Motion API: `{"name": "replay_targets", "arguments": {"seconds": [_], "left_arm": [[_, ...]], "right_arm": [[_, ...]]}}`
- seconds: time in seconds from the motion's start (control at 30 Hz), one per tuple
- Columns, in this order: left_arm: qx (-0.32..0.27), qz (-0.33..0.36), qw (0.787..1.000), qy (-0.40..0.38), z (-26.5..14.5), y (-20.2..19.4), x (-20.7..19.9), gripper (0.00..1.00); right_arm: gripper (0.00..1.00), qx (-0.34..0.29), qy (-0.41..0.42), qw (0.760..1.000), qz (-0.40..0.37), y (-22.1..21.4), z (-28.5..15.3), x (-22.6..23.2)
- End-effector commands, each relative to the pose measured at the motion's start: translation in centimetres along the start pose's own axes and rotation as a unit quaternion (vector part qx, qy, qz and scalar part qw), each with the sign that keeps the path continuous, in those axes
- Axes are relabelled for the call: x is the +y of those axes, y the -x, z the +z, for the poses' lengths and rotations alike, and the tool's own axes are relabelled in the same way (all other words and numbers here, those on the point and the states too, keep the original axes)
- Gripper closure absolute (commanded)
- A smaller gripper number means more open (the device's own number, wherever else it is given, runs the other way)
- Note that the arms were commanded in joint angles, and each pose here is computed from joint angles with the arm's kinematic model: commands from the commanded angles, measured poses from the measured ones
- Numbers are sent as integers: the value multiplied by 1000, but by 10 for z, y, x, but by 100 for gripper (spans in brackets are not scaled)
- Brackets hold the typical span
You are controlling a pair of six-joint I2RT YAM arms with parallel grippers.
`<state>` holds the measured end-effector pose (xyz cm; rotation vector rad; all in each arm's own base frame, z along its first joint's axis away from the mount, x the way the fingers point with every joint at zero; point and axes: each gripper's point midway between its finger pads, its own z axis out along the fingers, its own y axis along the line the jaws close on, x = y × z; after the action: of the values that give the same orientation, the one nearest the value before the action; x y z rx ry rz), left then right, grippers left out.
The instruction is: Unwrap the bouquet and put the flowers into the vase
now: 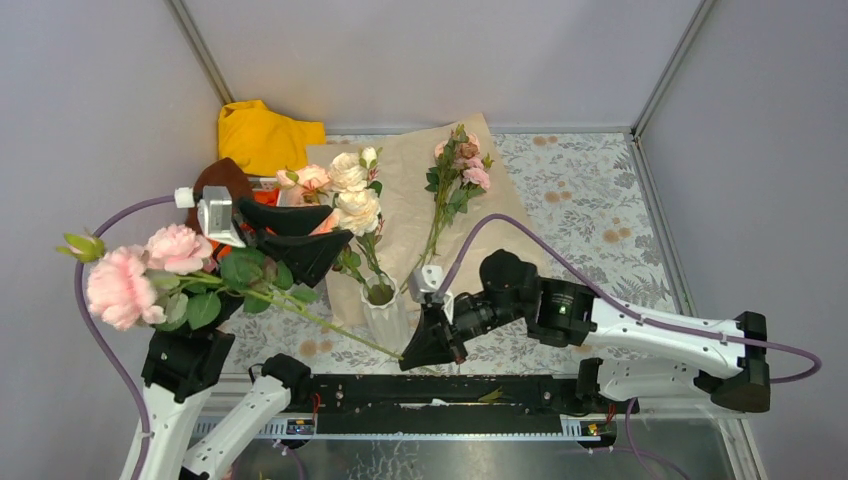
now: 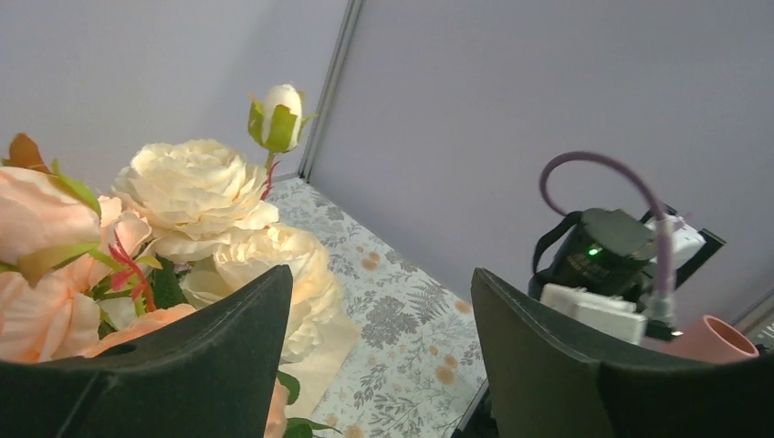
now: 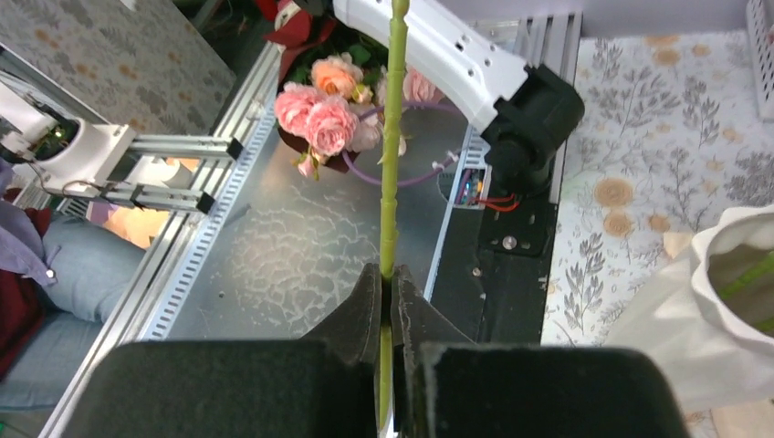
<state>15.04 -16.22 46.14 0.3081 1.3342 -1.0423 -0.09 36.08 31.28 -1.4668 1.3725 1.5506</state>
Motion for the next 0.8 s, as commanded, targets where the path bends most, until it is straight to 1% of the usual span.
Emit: {"name": "replay_targets", "arguments": {"seconds": [0.0,0.23,0.47,0.67,0.77], "left_arm": [[-50,26,997,-46,-15,24,-27,21],[-43,40,997,-42,-31,19,-32,21],[-49,52,993,-89,-46,22,-56,21],[-62,61,990,-107,-58,27,-68,20],[-69,62,990,-106,-60,29,-69,18]], "right_arm": [[100,-29,-18,998,-45,27,3,-1],[100,-66,-40,995,-68,48,-15,6],[100,-78,-66,992,-68,51,-24,3],[100,-75,-67,993,-63,51,-20,0],[100,-70,-62,994,-55,49,-14,-2]]}}
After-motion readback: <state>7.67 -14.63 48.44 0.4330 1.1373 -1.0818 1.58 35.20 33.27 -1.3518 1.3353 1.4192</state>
